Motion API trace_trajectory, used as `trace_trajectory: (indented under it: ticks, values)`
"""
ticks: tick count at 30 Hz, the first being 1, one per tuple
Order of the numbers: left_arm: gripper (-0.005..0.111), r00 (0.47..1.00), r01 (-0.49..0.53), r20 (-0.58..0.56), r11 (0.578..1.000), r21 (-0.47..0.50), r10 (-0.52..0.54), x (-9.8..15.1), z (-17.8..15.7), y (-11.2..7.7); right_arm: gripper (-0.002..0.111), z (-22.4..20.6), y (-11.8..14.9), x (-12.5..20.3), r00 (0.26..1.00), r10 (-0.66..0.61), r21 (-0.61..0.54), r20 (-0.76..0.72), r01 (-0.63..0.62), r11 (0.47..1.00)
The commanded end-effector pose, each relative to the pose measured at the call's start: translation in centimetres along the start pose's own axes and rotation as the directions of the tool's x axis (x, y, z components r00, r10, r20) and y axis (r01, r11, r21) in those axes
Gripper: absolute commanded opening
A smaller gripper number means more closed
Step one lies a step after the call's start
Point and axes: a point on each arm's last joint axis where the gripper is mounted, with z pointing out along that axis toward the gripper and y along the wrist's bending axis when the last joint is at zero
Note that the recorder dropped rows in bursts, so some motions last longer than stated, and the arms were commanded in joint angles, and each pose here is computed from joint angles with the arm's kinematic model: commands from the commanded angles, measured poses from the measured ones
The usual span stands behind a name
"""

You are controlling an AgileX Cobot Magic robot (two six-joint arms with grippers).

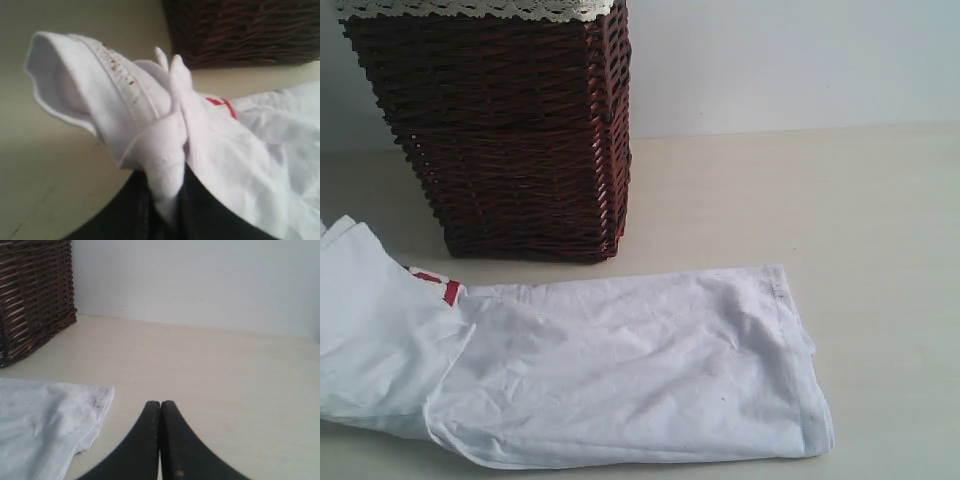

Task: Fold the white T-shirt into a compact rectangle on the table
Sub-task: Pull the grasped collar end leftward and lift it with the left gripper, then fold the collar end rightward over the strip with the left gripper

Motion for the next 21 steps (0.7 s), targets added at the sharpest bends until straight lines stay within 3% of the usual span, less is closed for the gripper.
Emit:
trace_trajectory:
  ticks: [1,8,13,21]
  values:
    - [0.000,1.000,0.017,0.020,0.996,0.086,-0.019,-1.4,0.4,-2.2,0.000,0.0,0.0,0.1,1.000,-0.001,0.002,0.004,0.001,1.000]
    - [0.000,0.998,0.014,0.049,0.980,0.199,-0.024,-4.2,0.6,-5.3,0.000,0.0,0.0,0.1,1.000,-0.001,0.002,0.004,0.001,1.000]
    - [0.000,0.994,0.040,0.087,0.968,0.249,-0.063,-6.6,-0.1,-6.1,0.000,0.0,0.0,0.1,1.000,-0.001,0.002,0.004,0.001,1.000]
    - [0.000,0.992,0.014,0.106,0.909,0.417,-0.064,-9.9,-1.7,-9.2,0.000,0.0,0.0,0.1,1.000,-0.001,0.002,0.004,0.001,1.000]
